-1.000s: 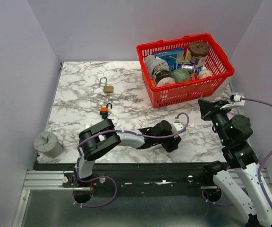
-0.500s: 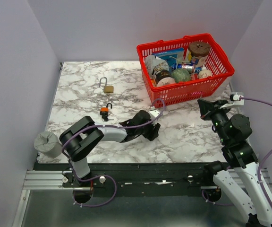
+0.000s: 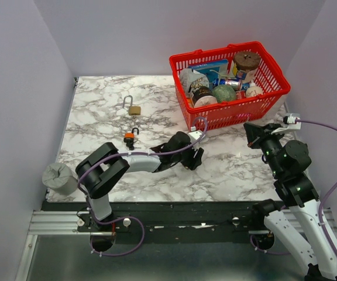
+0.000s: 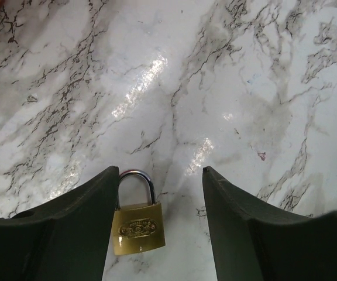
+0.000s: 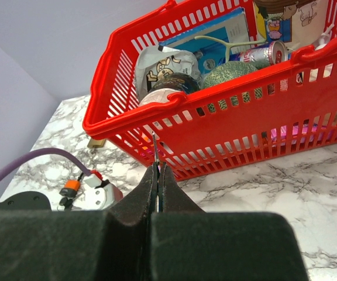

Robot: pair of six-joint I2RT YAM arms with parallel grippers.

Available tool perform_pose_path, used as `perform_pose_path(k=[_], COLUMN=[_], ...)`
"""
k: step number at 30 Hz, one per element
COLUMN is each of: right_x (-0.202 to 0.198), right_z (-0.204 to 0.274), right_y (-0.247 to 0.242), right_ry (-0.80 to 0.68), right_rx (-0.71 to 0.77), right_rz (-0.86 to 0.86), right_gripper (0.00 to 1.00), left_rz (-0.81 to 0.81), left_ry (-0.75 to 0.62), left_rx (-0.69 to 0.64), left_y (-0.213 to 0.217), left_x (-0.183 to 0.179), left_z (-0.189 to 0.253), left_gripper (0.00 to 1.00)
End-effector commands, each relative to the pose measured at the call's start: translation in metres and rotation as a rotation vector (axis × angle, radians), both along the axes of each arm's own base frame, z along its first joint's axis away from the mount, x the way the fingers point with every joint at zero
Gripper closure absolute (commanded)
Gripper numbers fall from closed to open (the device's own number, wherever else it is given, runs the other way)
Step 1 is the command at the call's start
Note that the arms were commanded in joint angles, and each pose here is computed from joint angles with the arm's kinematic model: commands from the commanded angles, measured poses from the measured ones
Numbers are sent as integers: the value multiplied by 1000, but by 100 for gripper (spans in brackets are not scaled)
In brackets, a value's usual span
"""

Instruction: Unlock with the key

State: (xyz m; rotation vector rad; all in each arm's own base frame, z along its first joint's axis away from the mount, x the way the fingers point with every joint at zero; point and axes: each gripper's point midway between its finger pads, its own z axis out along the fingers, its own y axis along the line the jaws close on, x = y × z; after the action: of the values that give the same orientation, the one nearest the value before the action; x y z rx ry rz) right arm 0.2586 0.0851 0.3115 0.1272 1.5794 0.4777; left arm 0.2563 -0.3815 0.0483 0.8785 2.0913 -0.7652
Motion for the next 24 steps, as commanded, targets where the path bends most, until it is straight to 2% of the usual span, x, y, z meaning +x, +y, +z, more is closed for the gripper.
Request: perform_pose_path(k=[1, 5, 12, 24], right_x=[1, 0, -1, -1], right_z=[1, 1, 1, -3], right_y=[5, 6, 8, 14], right_ry=[-5, -6, -10, -9], right_rx=[-1, 0, -1, -10], right_rz=[21, 31, 43, 78], right_gripper=[99, 99, 99, 99], left_rz=[16, 11, 85, 122], left_ry=[-60, -62, 21, 89], left_rx=[-88, -105, 80, 137], left_y=[-1, 3, 34, 38], left_x=[-3, -10, -16, -17], left_z=[47, 66, 29, 4], left_gripper=[30, 27, 25, 24])
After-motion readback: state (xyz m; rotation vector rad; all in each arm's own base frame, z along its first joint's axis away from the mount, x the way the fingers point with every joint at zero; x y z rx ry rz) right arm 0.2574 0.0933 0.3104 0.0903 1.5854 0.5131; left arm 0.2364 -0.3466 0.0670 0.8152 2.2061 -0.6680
